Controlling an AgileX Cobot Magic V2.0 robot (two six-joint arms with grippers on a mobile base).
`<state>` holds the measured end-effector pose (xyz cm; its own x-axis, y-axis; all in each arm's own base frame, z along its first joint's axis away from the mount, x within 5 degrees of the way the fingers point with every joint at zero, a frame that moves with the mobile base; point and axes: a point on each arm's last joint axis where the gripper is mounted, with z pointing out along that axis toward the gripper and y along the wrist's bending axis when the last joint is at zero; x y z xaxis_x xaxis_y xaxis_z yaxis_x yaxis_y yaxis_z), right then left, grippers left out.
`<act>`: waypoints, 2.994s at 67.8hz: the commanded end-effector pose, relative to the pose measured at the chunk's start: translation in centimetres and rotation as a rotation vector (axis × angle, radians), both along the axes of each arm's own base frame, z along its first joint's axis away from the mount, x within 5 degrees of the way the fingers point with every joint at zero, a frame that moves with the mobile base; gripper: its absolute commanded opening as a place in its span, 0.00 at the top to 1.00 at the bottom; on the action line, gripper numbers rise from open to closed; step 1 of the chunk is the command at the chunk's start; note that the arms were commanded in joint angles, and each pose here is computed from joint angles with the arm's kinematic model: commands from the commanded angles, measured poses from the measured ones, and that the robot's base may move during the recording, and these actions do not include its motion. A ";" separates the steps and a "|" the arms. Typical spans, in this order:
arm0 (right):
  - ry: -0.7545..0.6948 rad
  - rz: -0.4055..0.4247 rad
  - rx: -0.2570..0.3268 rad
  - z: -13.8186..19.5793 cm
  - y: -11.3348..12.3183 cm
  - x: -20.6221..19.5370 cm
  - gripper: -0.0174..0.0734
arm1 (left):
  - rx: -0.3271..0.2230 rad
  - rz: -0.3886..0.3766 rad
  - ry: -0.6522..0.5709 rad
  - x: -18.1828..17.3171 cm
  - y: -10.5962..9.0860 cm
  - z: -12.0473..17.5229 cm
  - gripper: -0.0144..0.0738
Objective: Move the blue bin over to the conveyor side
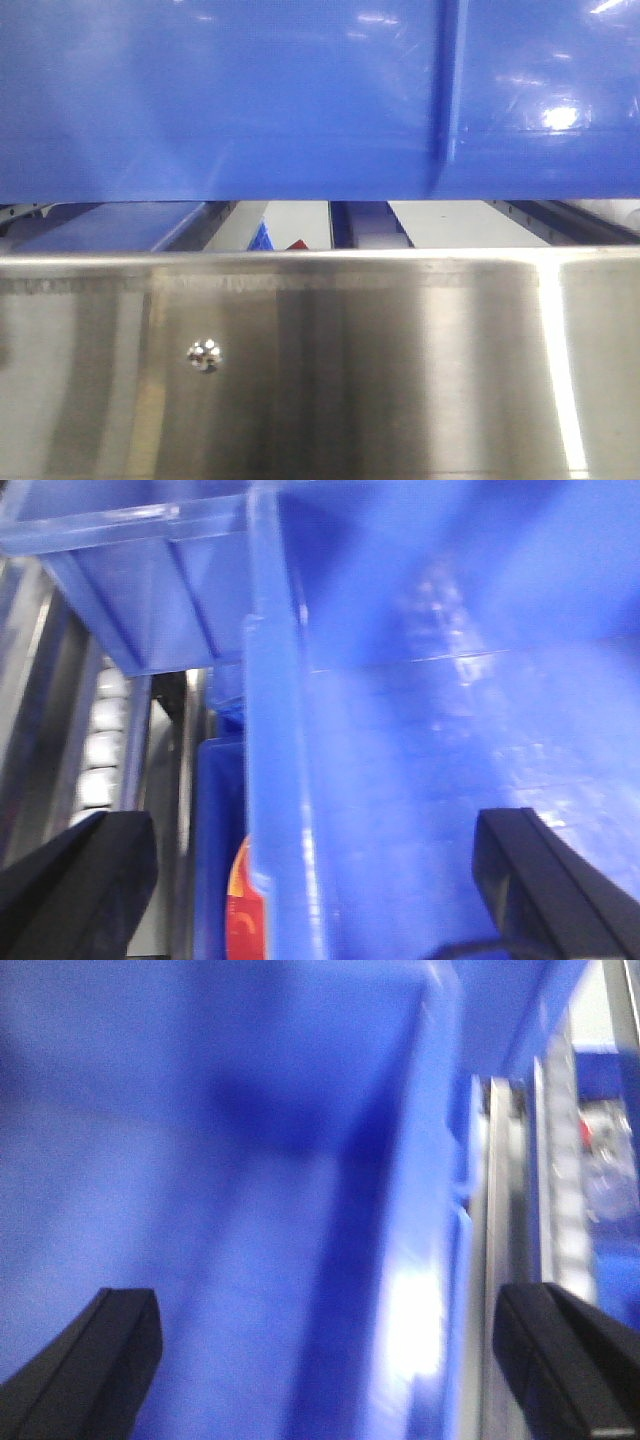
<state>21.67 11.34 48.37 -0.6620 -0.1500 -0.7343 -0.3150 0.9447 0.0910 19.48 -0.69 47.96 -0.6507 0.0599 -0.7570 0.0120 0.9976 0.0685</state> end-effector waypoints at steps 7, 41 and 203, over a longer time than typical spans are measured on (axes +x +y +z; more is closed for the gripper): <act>-0.013 -0.040 -0.013 -0.2 0.2 1.0 0.19 | 0.001 -0.008 -0.017 -0.1 -0.1 0.3 0.23; 0.107 -0.100 -0.088 -4.2 -0.6 2.2 0.19 | 0.001 -0.008 -0.017 -0.1 -0.1 0.3 0.23; 0.197 -0.132 -0.081 -6.3 -1.0 6.8 0.19 | 0.007 0.000 0.113 8.3 2.0 -2.0 0.23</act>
<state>28.26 10.60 41.75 -0.8246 -0.0981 -0.5571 -0.1703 0.9822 0.0791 27.33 1.17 46.34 -0.7272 0.0600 -0.6838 0.0199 0.9976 0.0665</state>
